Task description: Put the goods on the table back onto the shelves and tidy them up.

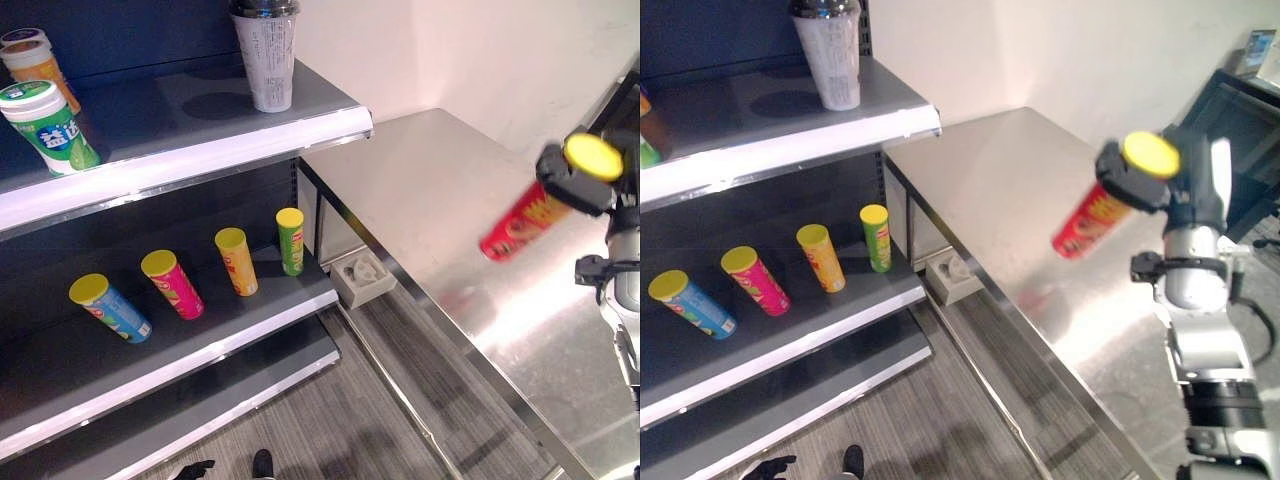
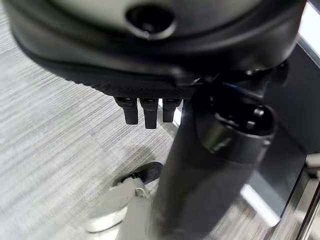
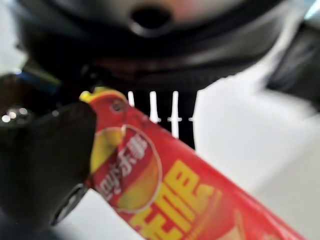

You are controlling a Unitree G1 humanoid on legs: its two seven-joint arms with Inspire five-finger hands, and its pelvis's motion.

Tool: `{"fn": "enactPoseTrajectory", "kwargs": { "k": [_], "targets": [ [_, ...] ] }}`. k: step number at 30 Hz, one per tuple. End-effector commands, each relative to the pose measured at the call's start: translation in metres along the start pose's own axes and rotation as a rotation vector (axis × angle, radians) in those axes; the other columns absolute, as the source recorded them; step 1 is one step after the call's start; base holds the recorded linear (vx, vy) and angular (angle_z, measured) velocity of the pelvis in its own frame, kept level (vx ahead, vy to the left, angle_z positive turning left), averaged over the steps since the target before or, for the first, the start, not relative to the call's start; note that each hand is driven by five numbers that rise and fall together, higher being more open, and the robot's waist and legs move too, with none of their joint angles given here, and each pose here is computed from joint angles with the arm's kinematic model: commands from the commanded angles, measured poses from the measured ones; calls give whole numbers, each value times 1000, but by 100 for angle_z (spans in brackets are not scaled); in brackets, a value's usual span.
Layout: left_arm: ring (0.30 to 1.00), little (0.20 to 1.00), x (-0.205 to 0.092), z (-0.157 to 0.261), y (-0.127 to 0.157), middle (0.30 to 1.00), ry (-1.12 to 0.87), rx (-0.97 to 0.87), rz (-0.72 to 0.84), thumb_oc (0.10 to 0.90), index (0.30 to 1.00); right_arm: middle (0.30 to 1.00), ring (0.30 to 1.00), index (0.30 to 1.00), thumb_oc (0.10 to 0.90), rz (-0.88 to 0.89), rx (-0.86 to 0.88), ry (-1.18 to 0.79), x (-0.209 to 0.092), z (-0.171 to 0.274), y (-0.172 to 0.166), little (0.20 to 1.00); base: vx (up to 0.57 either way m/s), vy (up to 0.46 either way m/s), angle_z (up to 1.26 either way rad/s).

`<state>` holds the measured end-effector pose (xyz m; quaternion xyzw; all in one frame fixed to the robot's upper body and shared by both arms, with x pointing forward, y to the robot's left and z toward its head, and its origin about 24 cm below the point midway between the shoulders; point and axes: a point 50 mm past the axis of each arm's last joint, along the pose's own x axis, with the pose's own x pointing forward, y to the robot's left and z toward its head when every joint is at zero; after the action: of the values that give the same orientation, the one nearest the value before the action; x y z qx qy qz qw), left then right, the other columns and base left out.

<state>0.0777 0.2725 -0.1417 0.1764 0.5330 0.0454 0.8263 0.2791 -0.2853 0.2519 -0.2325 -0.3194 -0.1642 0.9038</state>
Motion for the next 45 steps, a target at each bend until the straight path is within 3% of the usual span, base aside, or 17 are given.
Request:
{"fn": "enactPoseTrajectory", "kwargs": {
  "k": [1,13,27,31,35,45],
  "targets": [
    [900,900,-2,-8,7,900,16,35,8,800,900,300,300,300,400,-140,71,-403,32,79,-28,300,-94,-127,19],
    [900,900,-1,4,12,900,-37,-25,35,800,900,300,300,300,400,-53,120,-595,29,122,-16,300,-115,-10,19],
    [900,900,0,6,3,900,-48,88,-13,800,900,300,300,300,400,-41,146,-551,26,114,-15,300,-121,234,13],
    [900,900,-3,1,22,900,-35,94,37,800,900,300,300,300,400,-20,146,-488,21,100,-3,300,-504,315,8],
    [900,900,-5,-10,22,900,6,17,41,800,900,300,300,300,400,26,257,-483,14,98,3,300,-291,-289,76],
    [900,900,0,9,10,900,-47,34,-1,800,900,300,300,300,400,79,182,-484,9,98,-4,300,-235,-103,43]
  ]
}}
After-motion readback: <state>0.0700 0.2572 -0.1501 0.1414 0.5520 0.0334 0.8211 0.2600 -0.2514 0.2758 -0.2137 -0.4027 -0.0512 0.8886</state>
